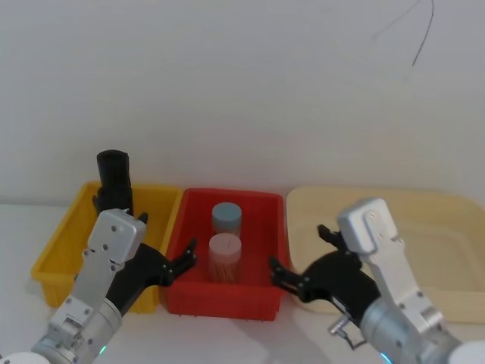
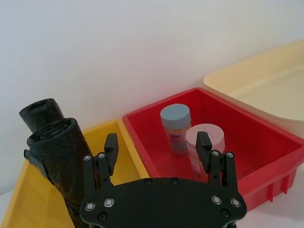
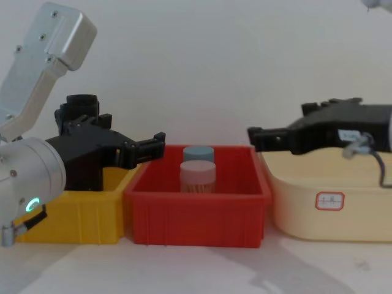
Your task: Pick up the garbage bag with the one hand and transfer it to the other hand.
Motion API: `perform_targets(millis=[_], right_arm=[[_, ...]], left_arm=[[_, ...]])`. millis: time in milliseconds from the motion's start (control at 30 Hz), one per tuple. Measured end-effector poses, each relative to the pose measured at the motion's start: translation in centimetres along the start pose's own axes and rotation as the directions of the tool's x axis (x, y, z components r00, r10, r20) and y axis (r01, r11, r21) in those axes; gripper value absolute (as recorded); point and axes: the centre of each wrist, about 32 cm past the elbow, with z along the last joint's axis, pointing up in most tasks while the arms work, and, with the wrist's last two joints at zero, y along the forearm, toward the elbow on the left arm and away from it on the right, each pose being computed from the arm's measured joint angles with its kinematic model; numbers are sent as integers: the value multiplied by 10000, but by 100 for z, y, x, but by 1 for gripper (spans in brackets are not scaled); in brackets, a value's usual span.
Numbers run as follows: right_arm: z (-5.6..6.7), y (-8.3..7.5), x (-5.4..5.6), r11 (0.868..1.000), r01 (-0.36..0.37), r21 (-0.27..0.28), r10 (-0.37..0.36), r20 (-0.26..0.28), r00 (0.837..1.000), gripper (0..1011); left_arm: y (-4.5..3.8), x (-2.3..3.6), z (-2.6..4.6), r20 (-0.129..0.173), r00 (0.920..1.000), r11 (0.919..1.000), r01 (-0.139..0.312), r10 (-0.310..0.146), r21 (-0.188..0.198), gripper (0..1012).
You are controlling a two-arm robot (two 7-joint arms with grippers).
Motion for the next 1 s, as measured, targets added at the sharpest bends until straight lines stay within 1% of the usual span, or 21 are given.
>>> perform_targets(millis=[100, 200, 233, 533, 567, 633, 667, 767, 800, 833, 867, 900, 967, 1000], right_arm=[[114, 73, 3, 9996, -267, -121, 267, 15, 9996, 1000], [184, 136, 10, 9988, -458, -192, 458, 2, 9989, 1000], [228, 176, 12, 9980, -586, -223, 586, -1, 9983, 1000], [387, 430, 20, 9907, -1302, -405, 1297, -156, 9914, 1000], [387, 430, 20, 9907, -1302, -405, 1297, -156, 9914, 1000], [412, 478, 23, 9887, -1442, -409, 1435, -199, 9894, 1000], [415, 509, 22, 9874, -1521, -432, 1512, -243, 9882, 1000], [421, 545, 21, 9857, -1626, -440, 1614, -299, 9864, 1000], [423, 566, 24, 9847, -1687, -441, 1673, -338, 9853, 1000], [423, 575, 24, 9842, -1713, -443, 1698, -358, 9848, 1000], [423, 587, 24, 9833, -1765, -437, 1749, -388, 9838, 1000], [419, 594, 24, 9829, -1788, -445, 1770, -406, 9834, 1000], [415, 604, 24, 9819, -1841, -438, 1822, -439, 9823, 1000], [412, 613, 23, 9812, -1880, -426, 1861, -467, 9814, 1000]], left_arm=[[0, 0, 0, 0, 10000, 10000, 0, 0, 1, 1000], [0, 0, 0, -1, 10000, 10000, 0, 0, 0, 1000], [0, 0, 0, 0, 10000, 10000, 0, 0, 0, 1000], [-1, 1, 2, 2, 10000, 10000, -2, 2, -6, 1000], [-1, 1, 2, 2, 10000, 10000, -2, 2, -6, 1000], [-6, 8, 22, 11, 10000, 10000, -13, 13, -29, 1000], [-14, 19, 56, 29, 10000, 10000, -30, 31, -68, 1000], [-27, 40, 115, 55, 10000, 10000, -63, 64, -61, 1000], [-38, 59, 169, 77, 9999, 9999, -97, 98, -71, 1000], [-43, 69, 207, 77, 9999, 9999, -124, 125, -59, 1000], [-53, 92, 283, 81, 9998, 9998, -198, 198, -74, 1000], [-56, 99, 306, 73, 9997, 9997, -233, 233, -20, 1000], [-62, 122, 389, 61, 9994, 9995, -330, 330, -1, 1000], [-65, 143, 469, 31, 9990, 9990, -435, 435, 49, 1000]])
